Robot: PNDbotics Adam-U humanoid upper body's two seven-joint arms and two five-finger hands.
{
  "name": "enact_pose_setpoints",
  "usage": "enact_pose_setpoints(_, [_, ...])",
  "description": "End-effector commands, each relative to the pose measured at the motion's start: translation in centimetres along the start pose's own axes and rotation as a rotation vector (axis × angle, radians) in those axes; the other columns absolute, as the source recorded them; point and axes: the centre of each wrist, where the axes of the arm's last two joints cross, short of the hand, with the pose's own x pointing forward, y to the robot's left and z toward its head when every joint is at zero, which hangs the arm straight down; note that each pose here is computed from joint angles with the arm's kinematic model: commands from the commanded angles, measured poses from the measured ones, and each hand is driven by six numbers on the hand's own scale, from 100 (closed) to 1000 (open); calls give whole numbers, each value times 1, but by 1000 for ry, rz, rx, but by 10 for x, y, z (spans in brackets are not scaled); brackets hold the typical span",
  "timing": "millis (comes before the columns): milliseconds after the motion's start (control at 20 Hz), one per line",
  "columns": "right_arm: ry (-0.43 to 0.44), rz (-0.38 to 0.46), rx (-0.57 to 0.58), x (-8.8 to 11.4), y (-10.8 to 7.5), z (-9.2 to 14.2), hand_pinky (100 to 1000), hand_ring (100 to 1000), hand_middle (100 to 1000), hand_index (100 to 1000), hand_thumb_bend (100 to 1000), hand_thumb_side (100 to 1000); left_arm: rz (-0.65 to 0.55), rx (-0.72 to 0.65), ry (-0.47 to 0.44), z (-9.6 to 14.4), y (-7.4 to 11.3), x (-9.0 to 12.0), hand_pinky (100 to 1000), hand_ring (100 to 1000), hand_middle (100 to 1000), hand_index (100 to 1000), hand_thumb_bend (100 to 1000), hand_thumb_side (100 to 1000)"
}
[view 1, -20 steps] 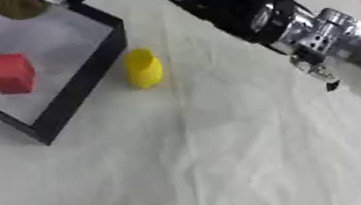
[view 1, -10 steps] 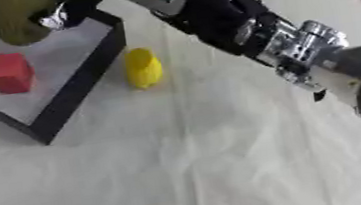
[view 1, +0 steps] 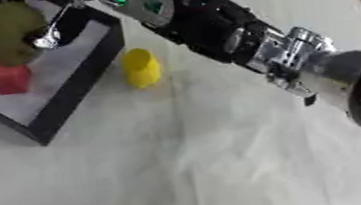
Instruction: Pick up objects on the table and place them in the box.
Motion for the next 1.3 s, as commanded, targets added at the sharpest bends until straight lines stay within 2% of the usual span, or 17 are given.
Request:
enact_pose_setpoints(50, [3, 71, 15, 3, -11, 2, 899, 700, 604, 777, 100, 342, -11, -7, -31, -5, 1, 8, 925, 689, 873, 811, 235, 464])
enact_pose_setpoints(200, [7, 101, 39, 3, -6, 1, 919, 758, 662, 818, 100, 342, -11, -4, -31, -5, 2, 8, 925, 689, 873, 812, 236, 466])
enact_pose_setpoints(250, [5, 107, 47, 3, -4, 1, 961, 836, 760, 879, 100, 317, -11, -3, -30, -5, 2, 8, 926, 689, 873, 812, 235, 468])
enact_pose_setpoints(300, [0, 112, 54, 3, -3, 1, 983, 869, 797, 911, 106, 312, -10, -2, -29, -5, 2, 8, 926, 688, 873, 811, 235, 469])
enact_pose_setpoints(500, [-12, 121, 64, 1, -5, 4, 1000, 885, 816, 939, 154, 282, -8, 1, -25, -4, 2, 7, 927, 688, 873, 811, 235, 470])
enact_pose_setpoints(550, [-16, 115, 64, 0, -5, 5, 1000, 880, 812, 939, 155, 243, -9, 2, -24, -4, 2, 7, 926, 688, 873, 811, 233, 471])
enact_pose_setpoints(750, [-34, 97, 36, 2, -14, 10, 1000, 883, 818, 945, 174, 180, -10, 5, -21, -3, 3, 7, 927, 688, 873, 811, 235, 471])
enact_pose_setpoints(900, [-44, 97, 13, 4, -22, 16, 1000, 883, 819, 946, 183, 168, -5, 7, -20, -3, 2, 7, 927, 688, 873, 811, 235, 472])
enact_pose_setpoints(1150, [-46, 92, 8, 6, -24, 18, 1000, 883, 819, 946, 183, 168, -4, 8, -20, -3, 2, 6, 927, 688, 873, 811, 235, 472])
enact_pose_setpoints(1200, [-40, 84, 0, 5, -25, 19, 1000, 878, 819, 962, 242, 129, -5, 8, -17, -2, 2, 6, 928, 688, 874, 811, 231, 478])
enact_pose_setpoints(1300, [-30, 65, -31, 4, -29, 24, 1000, 873, 815, 965, 196, 111, -5, 10, -15, -2, 2, 6, 927, 688, 874, 811, 232, 478])
